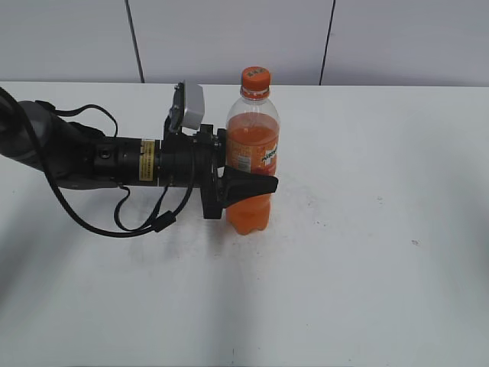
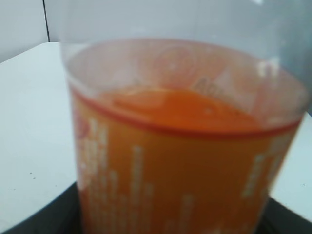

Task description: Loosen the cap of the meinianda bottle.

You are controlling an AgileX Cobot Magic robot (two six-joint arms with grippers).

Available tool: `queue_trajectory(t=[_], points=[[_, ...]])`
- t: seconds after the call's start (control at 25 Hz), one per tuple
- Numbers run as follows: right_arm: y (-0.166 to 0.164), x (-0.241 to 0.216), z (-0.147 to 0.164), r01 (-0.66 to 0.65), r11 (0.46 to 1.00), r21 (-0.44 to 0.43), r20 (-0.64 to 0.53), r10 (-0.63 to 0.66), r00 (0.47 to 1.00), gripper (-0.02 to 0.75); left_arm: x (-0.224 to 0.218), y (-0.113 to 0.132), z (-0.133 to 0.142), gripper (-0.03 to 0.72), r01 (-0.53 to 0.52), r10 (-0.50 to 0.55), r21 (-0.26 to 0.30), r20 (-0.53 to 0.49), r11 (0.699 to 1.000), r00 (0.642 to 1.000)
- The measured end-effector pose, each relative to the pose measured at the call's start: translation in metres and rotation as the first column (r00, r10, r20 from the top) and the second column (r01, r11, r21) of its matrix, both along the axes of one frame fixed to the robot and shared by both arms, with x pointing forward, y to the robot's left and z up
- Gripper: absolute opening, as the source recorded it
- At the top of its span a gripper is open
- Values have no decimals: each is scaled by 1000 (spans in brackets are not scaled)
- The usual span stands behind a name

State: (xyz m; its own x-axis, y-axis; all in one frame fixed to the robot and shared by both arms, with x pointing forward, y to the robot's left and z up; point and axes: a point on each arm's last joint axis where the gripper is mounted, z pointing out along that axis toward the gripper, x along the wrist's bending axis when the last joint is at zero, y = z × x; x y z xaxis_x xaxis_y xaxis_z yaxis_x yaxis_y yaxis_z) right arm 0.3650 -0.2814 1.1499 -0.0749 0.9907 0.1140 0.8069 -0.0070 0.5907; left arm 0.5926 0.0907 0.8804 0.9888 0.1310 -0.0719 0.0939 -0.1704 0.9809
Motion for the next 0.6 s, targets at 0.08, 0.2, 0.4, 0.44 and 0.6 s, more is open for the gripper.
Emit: queue_trajectory(t=[0.08, 0.2, 0.4, 0.44, 0.6], points=[[2, 30, 6, 0, 1000, -5, -42, -1, 999, 503, 0, 0, 0, 419, 0, 0, 0, 0, 1000, 1000], [5, 72, 3, 0, 1000, -8, -115, -1, 993, 503, 0, 0, 0, 419, 2, -2, -2, 0, 1000, 1000], [8, 136, -5, -2, 1000, -28, -185, -3, 983, 503, 0, 0, 0, 419, 3, -3, -2, 0, 1000, 1000], [8, 147, -6, -3, 999, -35, -193, -4, 981, 503, 0, 0, 0, 419, 3, -3, -2, 0, 1000, 1000], [11, 181, -7, 30, 999, -11, -198, -32, 980, 503, 0, 0, 0, 419, 4, -4, -2, 0, 1000, 1000]])
